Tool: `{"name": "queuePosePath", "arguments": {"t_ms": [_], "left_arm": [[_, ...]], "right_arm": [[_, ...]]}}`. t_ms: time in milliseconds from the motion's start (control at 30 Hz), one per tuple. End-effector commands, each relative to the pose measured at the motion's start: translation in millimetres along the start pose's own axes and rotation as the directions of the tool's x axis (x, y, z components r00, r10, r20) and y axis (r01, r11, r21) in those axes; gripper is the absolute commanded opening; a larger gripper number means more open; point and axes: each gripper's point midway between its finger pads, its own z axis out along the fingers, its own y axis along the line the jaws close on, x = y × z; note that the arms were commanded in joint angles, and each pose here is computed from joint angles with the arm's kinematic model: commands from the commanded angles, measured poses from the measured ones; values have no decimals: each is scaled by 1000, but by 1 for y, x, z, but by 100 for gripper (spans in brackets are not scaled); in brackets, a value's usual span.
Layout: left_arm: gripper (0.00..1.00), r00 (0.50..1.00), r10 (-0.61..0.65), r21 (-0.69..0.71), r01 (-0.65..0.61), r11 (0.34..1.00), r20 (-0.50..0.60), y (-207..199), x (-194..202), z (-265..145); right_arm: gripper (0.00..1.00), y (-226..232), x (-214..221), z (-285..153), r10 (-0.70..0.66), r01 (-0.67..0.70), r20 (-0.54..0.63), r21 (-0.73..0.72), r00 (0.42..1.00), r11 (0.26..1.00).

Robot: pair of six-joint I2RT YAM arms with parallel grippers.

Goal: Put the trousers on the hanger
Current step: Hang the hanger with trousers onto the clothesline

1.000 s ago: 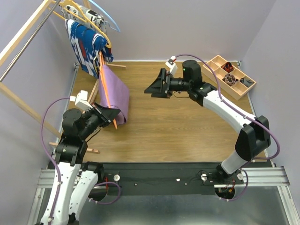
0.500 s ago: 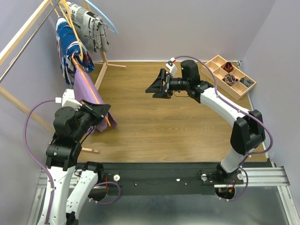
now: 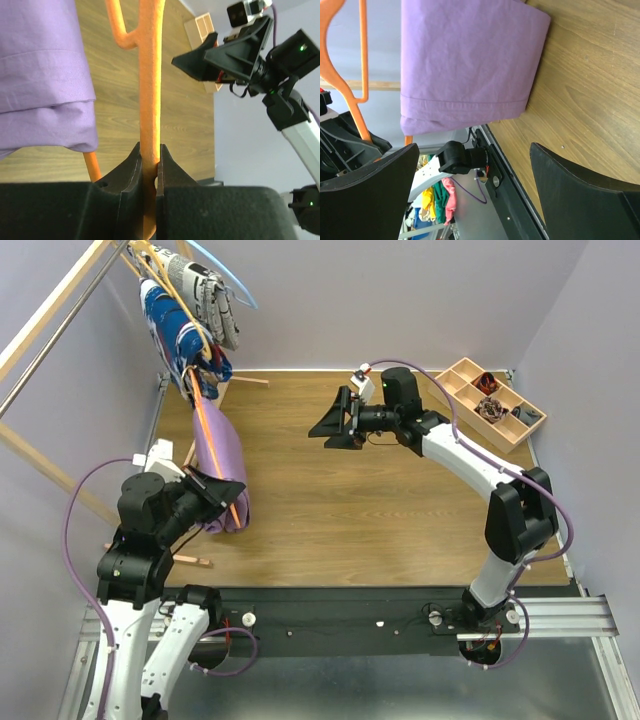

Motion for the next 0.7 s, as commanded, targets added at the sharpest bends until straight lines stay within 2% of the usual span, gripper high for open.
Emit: {"name": "queuePosePath", "arguments": {"t_ms": [0,100,167,300,467,533,667], "left_arm": [[0,995,81,125,-74,989,-51,-21,12,-18],[0,984,102,175,-76,982,-144,-21,35,-24],[0,982,114,188,-85,978,-151,-24,39,-36],[0,982,101,96,-86,992,-163,-11,45,-56],[0,996,87,15,-87,996,-28,-10,20,-69],[0,995,93,-3,-93,996,47,-11,4,-64],[0,986,107,-27,-105,994,129,-11,-21,-44]], "right_arm": [[100,-1,3,3,-22,22,-22,-12,1000,1000],[100,-3,3,3,-27,27,-20,-7,999,1000],[100,-5,3,4,-29,28,-24,-6,999,1000],[100,-5,2,5,-33,33,-27,-10,999,999],[100,-11,4,7,-30,30,-32,-2,999,1000],[100,-10,5,6,-31,31,-29,-1,999,1000],[100,-10,8,4,-30,29,-36,-3,999,1000]]}}
